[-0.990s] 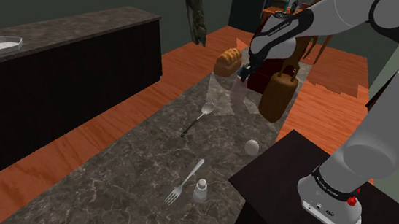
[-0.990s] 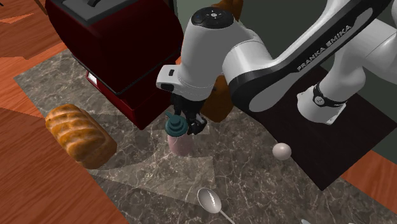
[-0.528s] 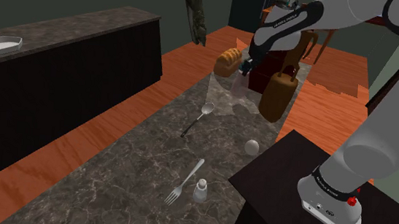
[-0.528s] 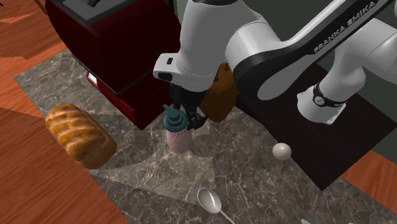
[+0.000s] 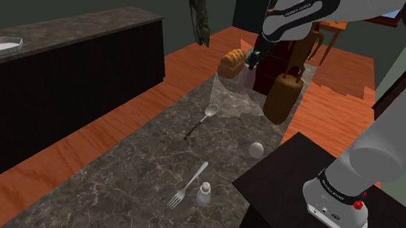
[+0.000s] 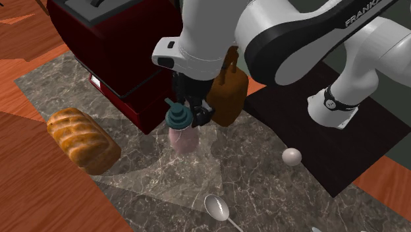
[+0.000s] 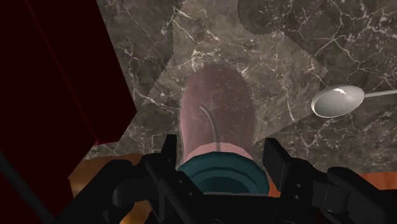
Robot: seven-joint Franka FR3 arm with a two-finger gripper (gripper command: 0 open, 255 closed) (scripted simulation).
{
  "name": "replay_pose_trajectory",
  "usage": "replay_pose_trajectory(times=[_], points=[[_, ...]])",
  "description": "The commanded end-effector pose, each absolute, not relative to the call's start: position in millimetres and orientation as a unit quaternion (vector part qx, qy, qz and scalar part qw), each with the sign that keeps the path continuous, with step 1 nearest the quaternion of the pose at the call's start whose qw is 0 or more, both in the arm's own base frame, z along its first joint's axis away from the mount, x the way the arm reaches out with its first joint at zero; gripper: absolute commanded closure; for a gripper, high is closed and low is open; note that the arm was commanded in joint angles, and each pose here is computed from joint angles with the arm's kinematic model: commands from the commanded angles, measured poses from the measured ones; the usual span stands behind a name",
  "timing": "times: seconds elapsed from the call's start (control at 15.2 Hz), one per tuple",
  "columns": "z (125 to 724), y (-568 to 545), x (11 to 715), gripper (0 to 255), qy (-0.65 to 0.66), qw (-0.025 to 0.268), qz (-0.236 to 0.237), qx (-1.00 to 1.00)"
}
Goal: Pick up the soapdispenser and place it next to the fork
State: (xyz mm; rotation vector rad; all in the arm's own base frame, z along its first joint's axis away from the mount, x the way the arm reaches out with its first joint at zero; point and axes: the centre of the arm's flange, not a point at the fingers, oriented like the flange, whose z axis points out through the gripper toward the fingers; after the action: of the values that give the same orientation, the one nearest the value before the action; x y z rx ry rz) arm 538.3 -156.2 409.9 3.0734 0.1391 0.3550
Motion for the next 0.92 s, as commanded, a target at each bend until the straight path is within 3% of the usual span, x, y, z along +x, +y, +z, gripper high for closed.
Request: replay_pose_trajectory(times=[0.0, 0.86], points=[[420, -155, 538, 255, 0.045, 0.022, 0.115, 0.992], [489, -155, 538, 255, 0.045, 0.022, 0.115, 0.992]])
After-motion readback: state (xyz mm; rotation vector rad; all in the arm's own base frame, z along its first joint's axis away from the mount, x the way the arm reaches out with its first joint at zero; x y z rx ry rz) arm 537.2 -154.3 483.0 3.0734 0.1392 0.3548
